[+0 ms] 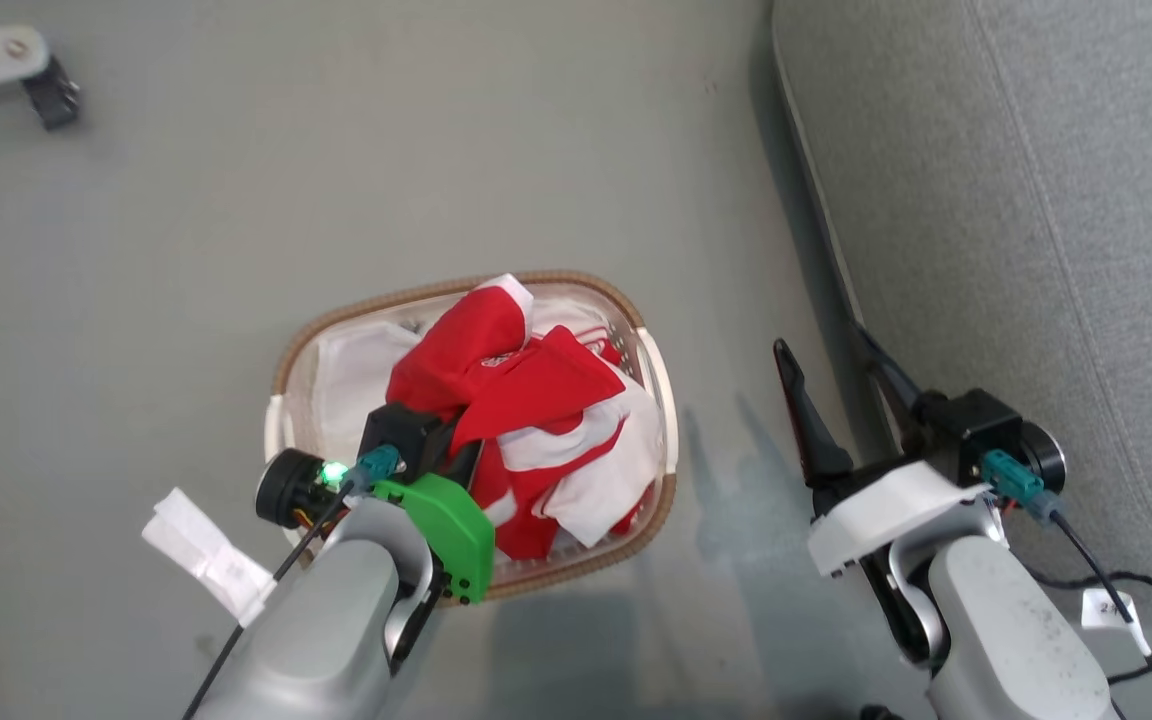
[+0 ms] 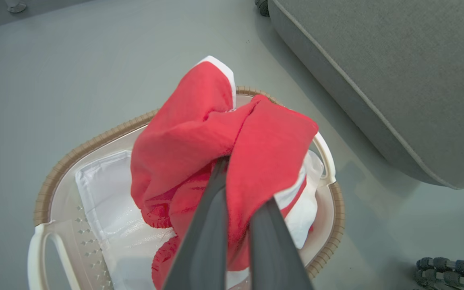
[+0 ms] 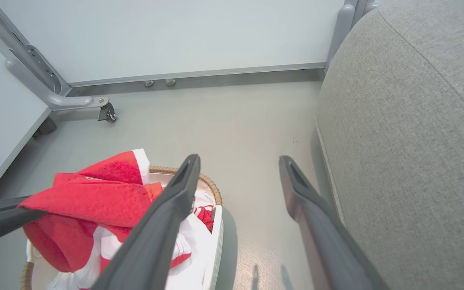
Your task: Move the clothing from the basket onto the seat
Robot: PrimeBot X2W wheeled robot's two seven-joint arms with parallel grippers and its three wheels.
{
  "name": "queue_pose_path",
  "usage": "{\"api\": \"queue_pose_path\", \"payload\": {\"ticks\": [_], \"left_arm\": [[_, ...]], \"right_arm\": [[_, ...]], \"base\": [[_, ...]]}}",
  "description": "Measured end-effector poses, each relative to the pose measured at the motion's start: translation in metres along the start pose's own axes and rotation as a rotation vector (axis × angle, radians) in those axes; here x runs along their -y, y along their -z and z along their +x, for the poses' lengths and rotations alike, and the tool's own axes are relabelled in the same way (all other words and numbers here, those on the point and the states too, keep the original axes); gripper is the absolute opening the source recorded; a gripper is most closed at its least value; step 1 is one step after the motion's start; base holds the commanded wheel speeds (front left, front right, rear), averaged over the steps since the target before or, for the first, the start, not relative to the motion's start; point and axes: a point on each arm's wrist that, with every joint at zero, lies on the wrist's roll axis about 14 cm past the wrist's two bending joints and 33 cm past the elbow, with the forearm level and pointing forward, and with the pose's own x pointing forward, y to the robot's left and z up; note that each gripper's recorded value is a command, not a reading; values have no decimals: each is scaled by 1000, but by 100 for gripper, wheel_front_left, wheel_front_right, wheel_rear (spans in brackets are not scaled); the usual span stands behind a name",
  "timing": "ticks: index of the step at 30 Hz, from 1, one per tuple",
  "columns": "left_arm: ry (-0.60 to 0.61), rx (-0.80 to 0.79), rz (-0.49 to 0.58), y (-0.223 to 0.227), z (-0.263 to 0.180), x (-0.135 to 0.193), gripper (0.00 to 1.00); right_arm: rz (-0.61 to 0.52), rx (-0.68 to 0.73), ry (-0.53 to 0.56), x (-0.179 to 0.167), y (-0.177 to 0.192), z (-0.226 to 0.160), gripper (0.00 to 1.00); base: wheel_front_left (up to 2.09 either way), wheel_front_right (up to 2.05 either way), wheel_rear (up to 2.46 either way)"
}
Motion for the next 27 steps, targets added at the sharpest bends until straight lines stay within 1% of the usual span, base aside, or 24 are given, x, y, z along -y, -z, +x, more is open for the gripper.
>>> {"api": "queue_pose_path", "payload": {"ticks": [4,7,11,14,27], "left_arm": [[-20,79,6,-25,-18,2,0],[-31,164,14,-52,-31,5,0],[-26,265,60,-83,-50,16,0],[-37,330,75,-102,-65,20,0],[-69,635,128,-188,-135,39,0]], "right_arm": [[0,25,-9,-7,-11,-11,100],[0,49,-10,-9,-20,-20,100],[-8,80,-6,-10,-32,-32,100],[-13,103,-11,-14,-39,-40,100],[-17,179,-81,-45,-62,-65,100]], "base": [[0,0,0],[0,0,0],[0,0,0],[0,0,0],[0,0,0]]}}
